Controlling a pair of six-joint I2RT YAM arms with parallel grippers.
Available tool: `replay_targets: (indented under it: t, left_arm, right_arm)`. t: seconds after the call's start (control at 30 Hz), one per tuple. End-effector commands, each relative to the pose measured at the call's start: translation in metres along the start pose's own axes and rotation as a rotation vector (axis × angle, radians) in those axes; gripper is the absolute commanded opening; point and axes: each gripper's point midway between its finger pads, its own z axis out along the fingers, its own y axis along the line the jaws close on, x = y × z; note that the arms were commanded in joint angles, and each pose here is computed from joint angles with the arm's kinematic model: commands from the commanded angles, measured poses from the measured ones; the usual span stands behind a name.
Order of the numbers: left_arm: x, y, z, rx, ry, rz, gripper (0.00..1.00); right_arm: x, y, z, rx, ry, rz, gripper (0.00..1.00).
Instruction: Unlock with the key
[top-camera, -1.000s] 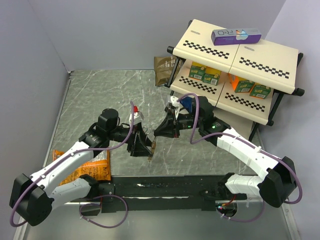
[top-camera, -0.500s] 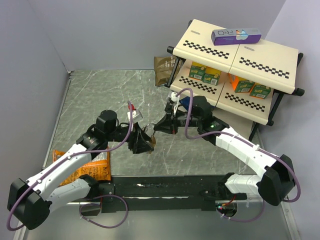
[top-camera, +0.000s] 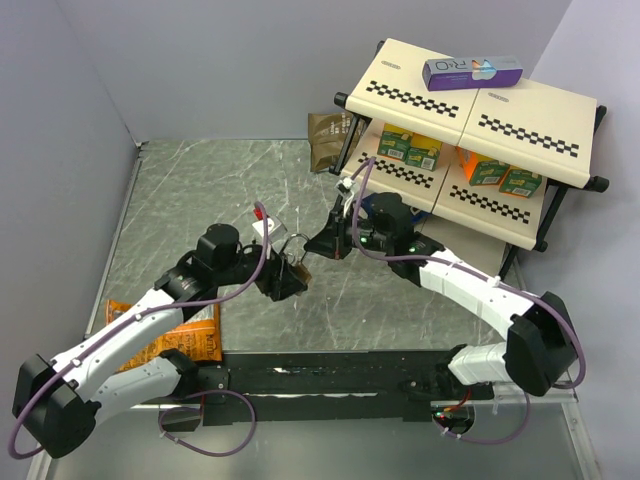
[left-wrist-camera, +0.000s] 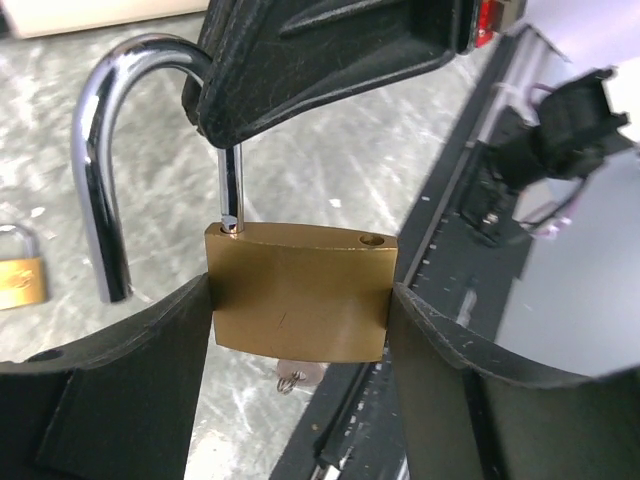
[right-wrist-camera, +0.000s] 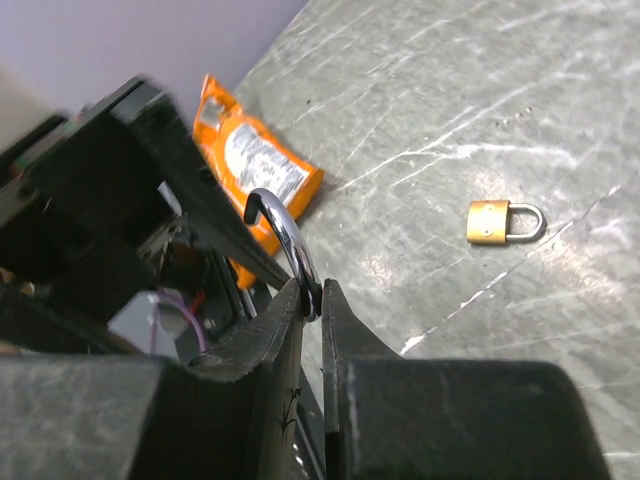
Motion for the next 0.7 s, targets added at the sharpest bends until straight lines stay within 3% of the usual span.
replay_targets:
  t: [0.0,0.67]
  left_arm:
    - [-0.028,0.038,-0.002,-0.237,-0.108,0.009,0.01]
    - [-0.01,0.071,0.008,-0.479,-0.014,0.032,0.01]
  right_arm:
    - [-0.013,0.02,0.008,-0.043,-0.054,0.146,0.0]
    - [-0.015,-0.011,0.047,0.186,-0.061,0.285,0.0]
